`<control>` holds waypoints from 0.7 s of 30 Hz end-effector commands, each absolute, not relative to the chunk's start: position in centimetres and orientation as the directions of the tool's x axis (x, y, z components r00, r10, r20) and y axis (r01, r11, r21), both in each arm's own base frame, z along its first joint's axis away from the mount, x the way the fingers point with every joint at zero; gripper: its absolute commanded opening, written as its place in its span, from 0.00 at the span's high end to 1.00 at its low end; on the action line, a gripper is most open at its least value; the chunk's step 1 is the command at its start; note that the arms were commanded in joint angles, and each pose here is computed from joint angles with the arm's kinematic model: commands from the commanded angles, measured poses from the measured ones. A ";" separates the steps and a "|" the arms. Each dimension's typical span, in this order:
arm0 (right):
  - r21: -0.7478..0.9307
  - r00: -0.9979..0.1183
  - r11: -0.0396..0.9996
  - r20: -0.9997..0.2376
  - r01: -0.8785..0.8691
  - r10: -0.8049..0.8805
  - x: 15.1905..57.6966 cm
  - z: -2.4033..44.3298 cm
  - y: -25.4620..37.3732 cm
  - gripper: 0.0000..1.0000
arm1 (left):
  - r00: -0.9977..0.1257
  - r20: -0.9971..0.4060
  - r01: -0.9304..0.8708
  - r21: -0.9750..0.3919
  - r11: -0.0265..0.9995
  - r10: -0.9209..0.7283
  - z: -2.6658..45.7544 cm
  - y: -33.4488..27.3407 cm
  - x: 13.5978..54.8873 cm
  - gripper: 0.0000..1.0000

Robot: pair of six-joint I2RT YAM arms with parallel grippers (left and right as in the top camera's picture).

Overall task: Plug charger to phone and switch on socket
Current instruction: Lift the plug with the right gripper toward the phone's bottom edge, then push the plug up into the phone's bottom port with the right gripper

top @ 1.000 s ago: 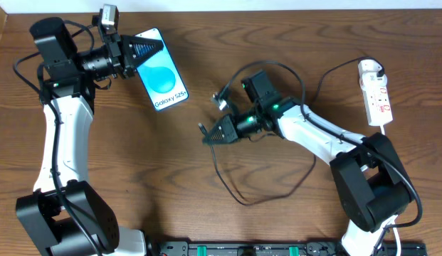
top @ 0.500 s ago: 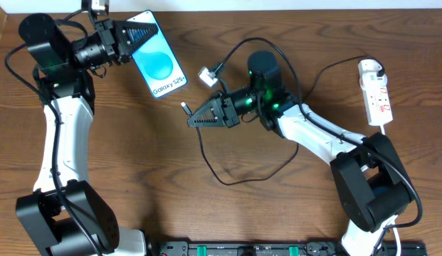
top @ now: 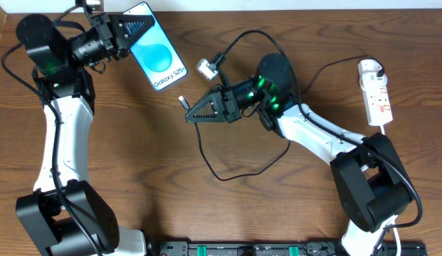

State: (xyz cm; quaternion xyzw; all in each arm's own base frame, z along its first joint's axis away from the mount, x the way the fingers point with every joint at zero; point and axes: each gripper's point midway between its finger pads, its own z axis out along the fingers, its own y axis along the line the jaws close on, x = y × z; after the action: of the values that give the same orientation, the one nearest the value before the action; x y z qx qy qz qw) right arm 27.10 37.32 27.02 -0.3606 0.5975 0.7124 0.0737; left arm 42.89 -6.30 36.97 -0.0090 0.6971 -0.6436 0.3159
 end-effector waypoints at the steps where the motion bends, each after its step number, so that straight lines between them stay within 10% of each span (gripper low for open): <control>1: 0.810 -0.743 -0.275 -0.585 -0.517 -0.325 26.9 28.3 37.2 0.99 | -0.782 -0.453 0.424 -0.890 0.167 -0.428 38.8 -6.3 42.6 0.93; 21: 0.775 -0.744 -0.294 -0.626 -0.559 -0.235 27.6 30.3 37.3 0.99 | -0.798 -0.437 0.415 -0.898 0.147 -0.415 39.1 -6.7 42.3 0.93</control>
State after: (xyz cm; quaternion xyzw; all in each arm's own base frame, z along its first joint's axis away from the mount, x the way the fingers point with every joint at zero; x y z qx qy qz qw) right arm 27.31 37.30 29.25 -0.3510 0.5843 0.7247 0.1014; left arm 42.69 -6.36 37.99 -0.0116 0.6899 -0.6525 0.3132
